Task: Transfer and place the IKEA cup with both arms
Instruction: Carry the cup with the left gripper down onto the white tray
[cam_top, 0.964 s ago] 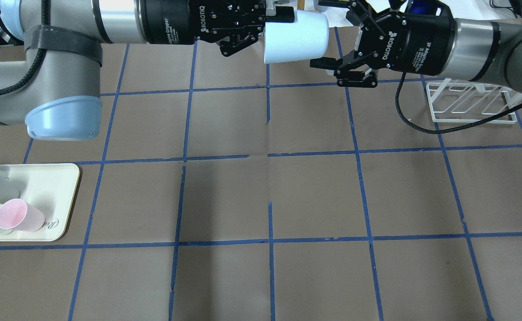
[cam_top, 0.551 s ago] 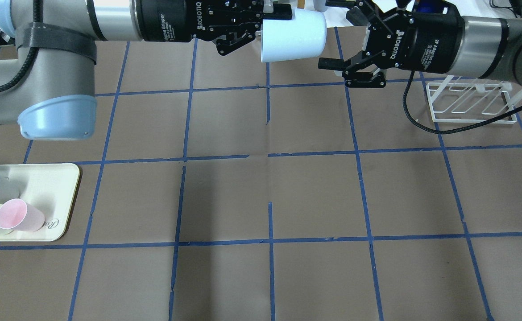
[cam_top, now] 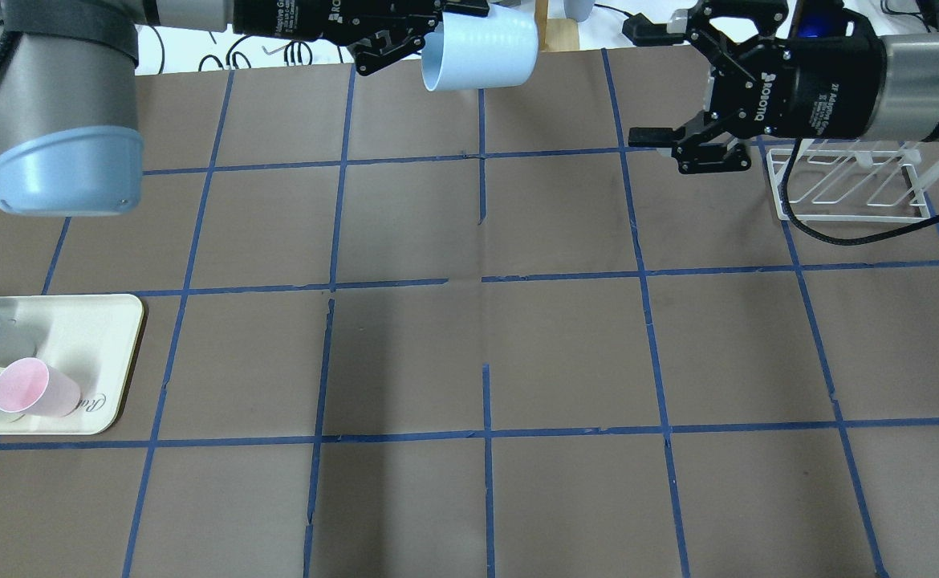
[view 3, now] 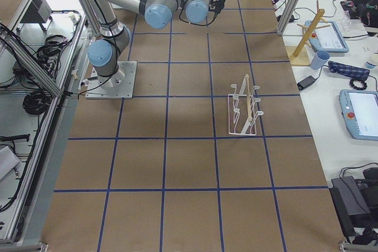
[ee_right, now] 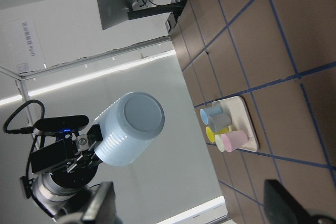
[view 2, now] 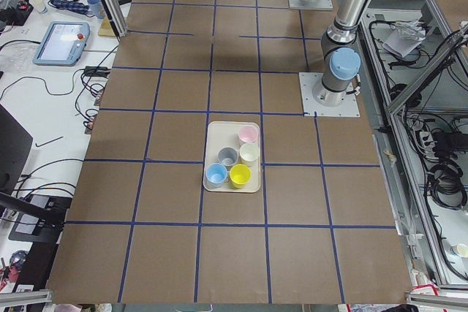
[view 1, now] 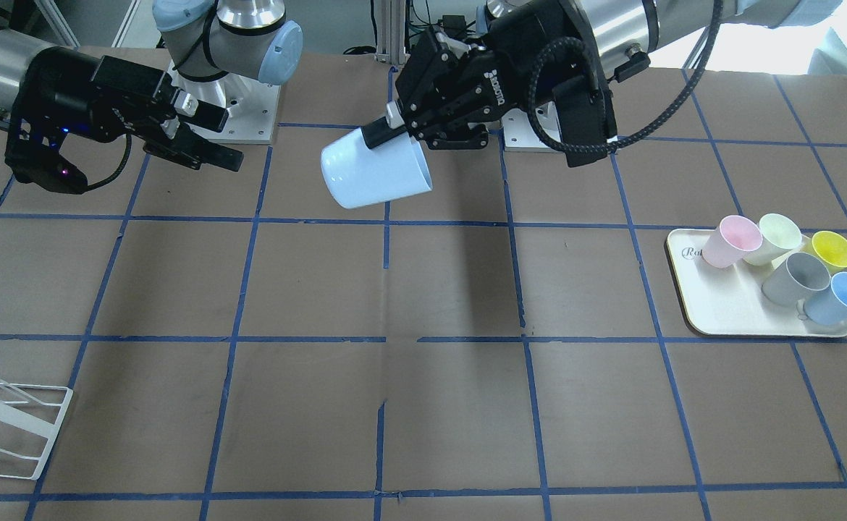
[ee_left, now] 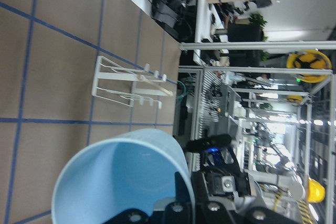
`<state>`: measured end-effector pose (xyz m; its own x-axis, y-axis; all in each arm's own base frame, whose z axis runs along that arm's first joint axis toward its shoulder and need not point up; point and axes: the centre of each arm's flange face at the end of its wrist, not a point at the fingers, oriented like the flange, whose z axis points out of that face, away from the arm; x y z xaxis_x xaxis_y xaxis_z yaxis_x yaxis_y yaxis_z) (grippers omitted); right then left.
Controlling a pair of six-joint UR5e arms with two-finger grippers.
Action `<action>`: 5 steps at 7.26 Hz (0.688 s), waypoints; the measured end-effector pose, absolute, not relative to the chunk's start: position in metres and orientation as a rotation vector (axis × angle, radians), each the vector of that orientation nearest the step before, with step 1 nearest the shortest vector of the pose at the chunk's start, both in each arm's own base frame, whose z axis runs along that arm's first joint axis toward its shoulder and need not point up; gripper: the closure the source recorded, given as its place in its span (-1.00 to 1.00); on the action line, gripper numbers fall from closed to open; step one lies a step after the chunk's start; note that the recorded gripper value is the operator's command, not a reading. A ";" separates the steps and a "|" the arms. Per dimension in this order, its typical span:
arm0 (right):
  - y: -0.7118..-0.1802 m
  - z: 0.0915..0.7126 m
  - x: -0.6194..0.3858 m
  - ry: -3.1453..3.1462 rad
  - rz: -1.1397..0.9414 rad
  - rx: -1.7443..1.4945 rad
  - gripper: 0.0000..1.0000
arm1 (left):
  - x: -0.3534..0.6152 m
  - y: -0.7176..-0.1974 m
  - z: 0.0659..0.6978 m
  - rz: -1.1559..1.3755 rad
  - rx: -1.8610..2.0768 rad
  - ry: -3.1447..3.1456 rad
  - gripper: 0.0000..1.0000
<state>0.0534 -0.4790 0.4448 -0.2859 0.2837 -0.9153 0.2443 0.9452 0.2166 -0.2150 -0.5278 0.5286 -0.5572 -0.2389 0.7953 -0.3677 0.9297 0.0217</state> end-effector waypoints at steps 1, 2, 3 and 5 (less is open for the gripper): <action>-0.480 0.441 0.044 2.045 0.045 0.385 -1.00 | -0.203 -0.533 0.512 0.207 0.499 -2.342 1.00; -0.481 0.438 0.034 2.221 0.036 0.427 -1.00 | -0.188 -0.533 0.496 0.224 0.524 -2.529 1.00; -0.480 0.437 0.026 2.364 0.024 0.472 -1.00 | -0.169 -0.528 0.481 0.215 0.480 -2.759 1.00; -0.472 0.438 0.029 2.641 0.029 0.494 -1.00 | -0.119 -0.519 0.458 0.106 0.288 -3.109 1.00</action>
<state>0.0286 -0.4721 0.4378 -0.8342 0.3477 -0.4280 0.3382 0.9357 0.1009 -0.1185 -0.5194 0.4580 -0.9829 -0.1827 0.0232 -0.1839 0.9807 -0.0659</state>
